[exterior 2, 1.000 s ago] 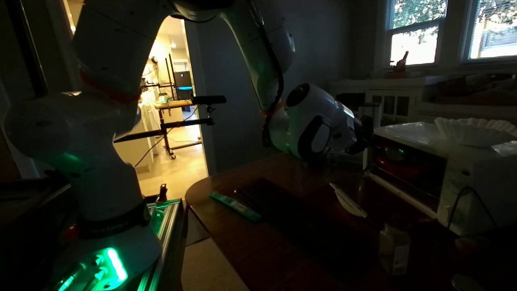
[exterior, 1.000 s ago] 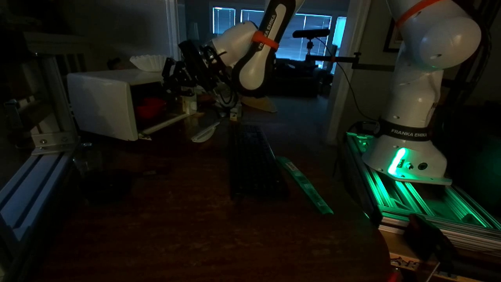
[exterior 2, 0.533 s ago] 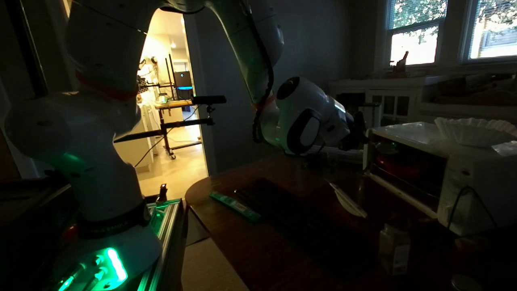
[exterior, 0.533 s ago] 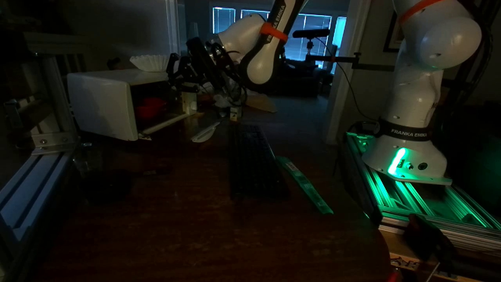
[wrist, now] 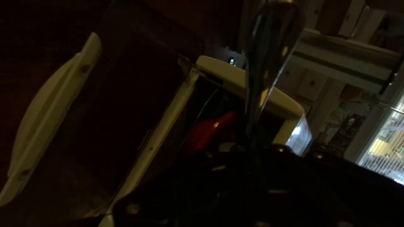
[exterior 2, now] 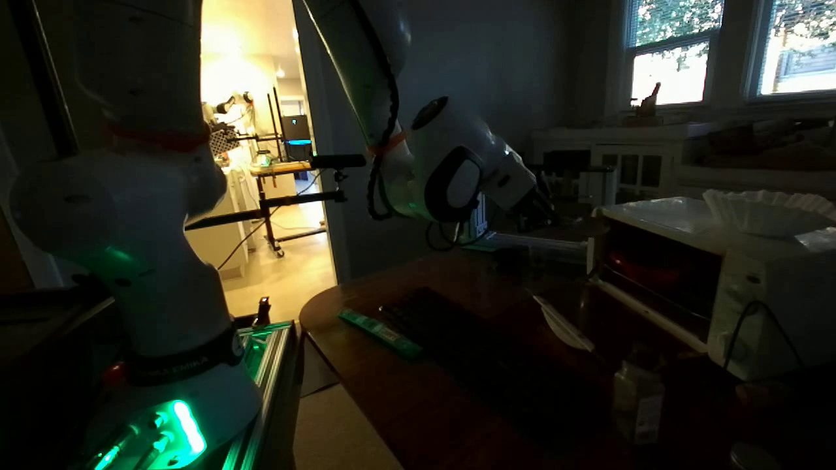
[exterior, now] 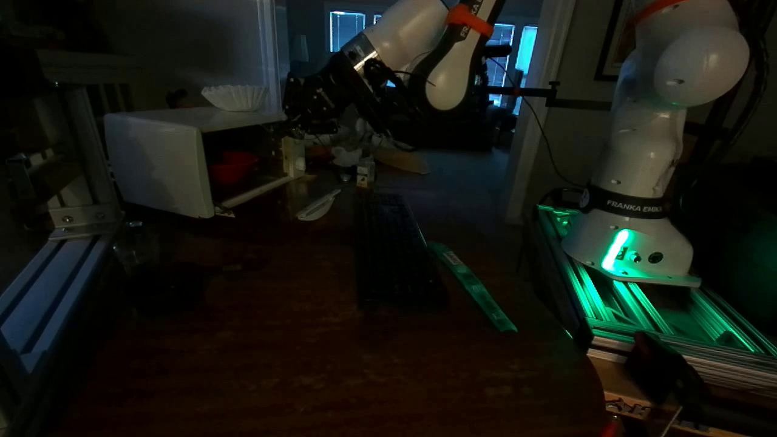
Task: Pick up the spoon and use it to move the red bowl in the microwave closer
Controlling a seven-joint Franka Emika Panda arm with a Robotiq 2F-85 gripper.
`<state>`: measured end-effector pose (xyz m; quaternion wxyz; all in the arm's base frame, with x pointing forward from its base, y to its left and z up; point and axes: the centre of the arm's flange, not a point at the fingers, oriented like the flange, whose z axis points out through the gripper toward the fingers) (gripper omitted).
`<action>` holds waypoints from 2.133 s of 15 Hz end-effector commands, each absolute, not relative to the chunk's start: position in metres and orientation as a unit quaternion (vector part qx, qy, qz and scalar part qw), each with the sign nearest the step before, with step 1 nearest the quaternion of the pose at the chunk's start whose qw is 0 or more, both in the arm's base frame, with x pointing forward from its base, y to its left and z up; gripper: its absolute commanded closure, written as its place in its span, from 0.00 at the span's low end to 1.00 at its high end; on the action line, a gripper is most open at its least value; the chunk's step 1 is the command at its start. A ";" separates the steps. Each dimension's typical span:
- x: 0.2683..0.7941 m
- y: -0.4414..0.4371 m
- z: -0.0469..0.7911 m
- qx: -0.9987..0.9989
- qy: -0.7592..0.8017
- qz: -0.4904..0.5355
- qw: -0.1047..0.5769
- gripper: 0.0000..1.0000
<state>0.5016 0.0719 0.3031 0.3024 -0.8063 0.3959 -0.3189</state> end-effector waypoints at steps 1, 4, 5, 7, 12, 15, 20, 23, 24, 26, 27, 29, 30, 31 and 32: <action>0.476 0.091 0.322 -0.845 0.344 -0.319 0.257 0.98; 0.473 0.118 0.328 -0.869 0.303 -0.328 0.214 0.98; 0.472 0.129 0.328 -0.876 0.294 -0.330 0.197 0.98; 0.471 0.145 0.331 -0.884 0.283 -0.334 0.165 0.98; 0.484 0.108 0.347 -0.882 0.281 -0.325 0.193 0.92; 0.484 0.109 0.344 -0.883 0.282 -0.322 0.193 0.92; 0.487 0.141 0.318 -0.914 0.243 -0.295 0.134 0.98; 0.483 0.151 0.296 -0.930 0.225 -0.267 0.117 0.98; 0.483 0.155 0.290 -0.932 0.219 -0.261 0.121 0.98; 0.481 0.169 0.277 -0.938 0.206 -0.250 0.126 0.98; 0.479 0.179 0.270 -0.942 0.194 -0.244 0.125 0.98; 0.476 0.199 0.256 -0.949 0.172 -0.232 0.124 0.98; 0.474 0.208 0.249 -0.952 0.163 -0.229 0.124 0.98; 0.474 0.215 0.242 -0.955 0.149 -0.227 0.121 0.98; 0.474 0.221 0.236 -0.957 0.139 -0.225 0.120 0.98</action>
